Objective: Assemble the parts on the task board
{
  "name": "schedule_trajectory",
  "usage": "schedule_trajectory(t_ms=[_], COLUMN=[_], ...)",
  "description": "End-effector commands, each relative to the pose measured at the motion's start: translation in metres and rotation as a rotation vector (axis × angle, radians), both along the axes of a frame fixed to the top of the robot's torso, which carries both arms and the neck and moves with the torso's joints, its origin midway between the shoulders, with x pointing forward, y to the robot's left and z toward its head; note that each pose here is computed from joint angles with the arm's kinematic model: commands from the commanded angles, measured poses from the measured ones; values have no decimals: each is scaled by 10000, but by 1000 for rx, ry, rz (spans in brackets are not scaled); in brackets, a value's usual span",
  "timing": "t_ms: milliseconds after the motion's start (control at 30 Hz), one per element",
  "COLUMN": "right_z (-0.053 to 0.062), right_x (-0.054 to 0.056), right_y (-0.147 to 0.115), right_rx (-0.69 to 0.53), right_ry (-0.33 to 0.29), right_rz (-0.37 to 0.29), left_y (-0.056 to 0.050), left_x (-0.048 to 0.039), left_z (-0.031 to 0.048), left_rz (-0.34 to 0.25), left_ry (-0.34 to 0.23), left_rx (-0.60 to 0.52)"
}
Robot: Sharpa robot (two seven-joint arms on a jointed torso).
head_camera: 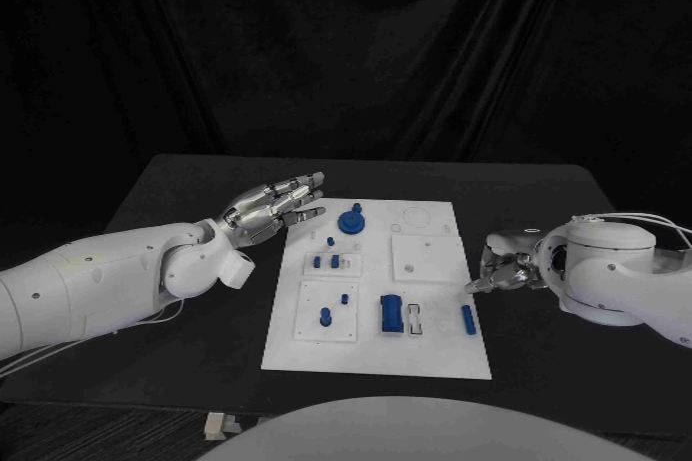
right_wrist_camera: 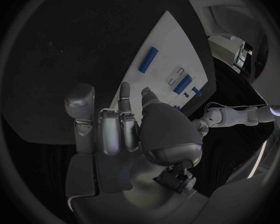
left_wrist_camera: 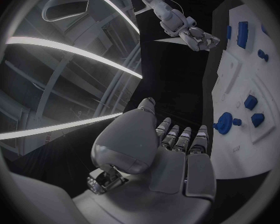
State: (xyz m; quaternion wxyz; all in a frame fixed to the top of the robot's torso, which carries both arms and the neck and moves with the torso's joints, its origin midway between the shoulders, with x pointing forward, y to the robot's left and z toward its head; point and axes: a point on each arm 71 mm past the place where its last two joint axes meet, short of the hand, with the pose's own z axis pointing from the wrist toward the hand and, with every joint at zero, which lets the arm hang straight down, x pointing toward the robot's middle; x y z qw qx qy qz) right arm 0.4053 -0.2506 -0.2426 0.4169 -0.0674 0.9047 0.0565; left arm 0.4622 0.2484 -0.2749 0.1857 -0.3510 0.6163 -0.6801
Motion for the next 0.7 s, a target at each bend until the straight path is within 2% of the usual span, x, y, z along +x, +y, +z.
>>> schedule_trajectory(t_ms=[33, 267, 700], right_z=[-23, -51, -187], right_x=[-28, -66, -164], right_y=[-1, 31, 66], right_rx=[-37, -18, 0], right_ry=[-10, -7, 29], right_rz=[2, 7, 9], left_y=[-6, -7, -7], left_x=[-3, -1, -6], left_z=[8, 5, -3], left_rz=[-2, -3, -7], left_ry=[-4, -4, 2], left_rx=[-15, -15, -13])
